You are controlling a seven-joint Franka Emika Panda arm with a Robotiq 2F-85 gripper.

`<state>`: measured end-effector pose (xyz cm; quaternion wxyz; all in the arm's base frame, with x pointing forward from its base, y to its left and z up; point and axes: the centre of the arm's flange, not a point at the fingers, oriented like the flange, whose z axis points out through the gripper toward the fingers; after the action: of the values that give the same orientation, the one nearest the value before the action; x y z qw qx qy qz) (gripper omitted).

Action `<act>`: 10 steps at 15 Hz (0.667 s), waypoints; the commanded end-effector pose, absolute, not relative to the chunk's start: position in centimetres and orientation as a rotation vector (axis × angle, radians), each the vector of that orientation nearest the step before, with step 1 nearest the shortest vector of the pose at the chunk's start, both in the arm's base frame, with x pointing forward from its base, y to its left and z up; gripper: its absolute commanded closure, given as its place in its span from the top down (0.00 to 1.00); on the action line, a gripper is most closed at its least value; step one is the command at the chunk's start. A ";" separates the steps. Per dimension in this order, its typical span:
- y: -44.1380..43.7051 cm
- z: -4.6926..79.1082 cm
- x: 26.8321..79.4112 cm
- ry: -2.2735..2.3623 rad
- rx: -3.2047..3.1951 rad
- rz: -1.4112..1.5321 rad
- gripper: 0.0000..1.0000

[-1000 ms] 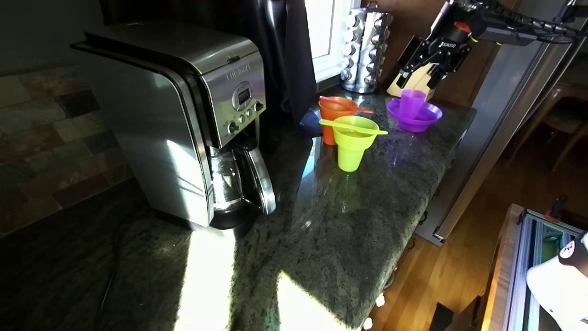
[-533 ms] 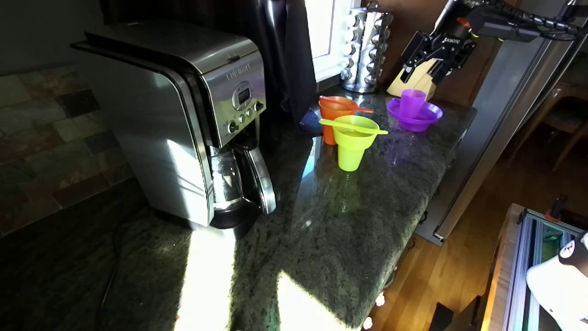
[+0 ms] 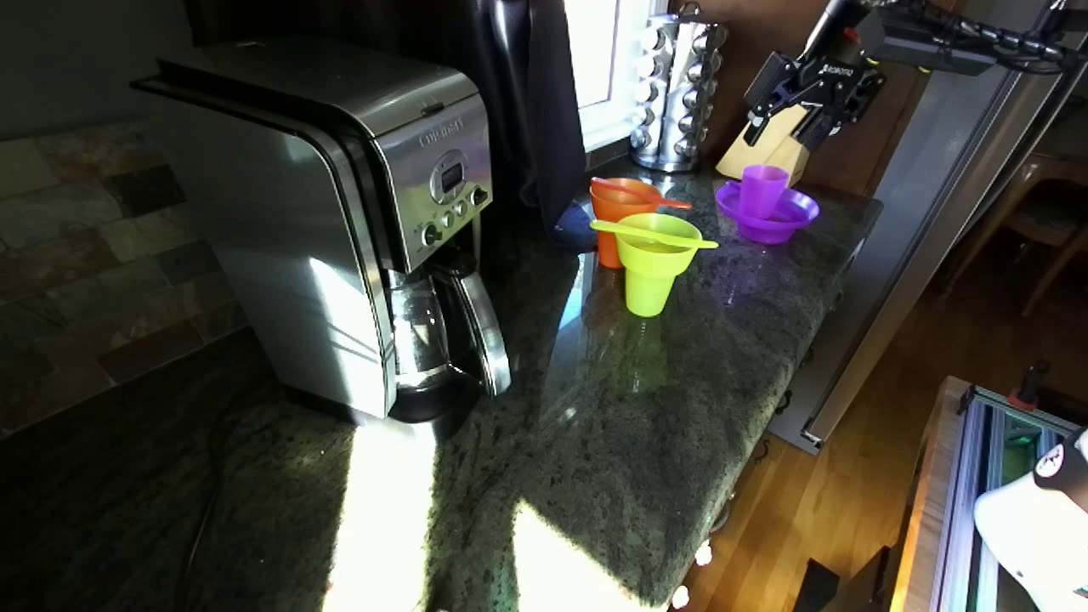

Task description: Unstack the purple items.

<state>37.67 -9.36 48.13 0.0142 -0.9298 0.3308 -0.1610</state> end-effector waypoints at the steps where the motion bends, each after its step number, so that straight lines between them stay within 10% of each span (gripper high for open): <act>1: -14.1 48.0 39.6 1.302 -2.829 -0.503 1.00; 10: -23.6 47.2 40.5 0.799 -3.043 -0.559 1.00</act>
<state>39.29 -21.06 47.97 -0.0350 -0.9312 0.3204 -0.1704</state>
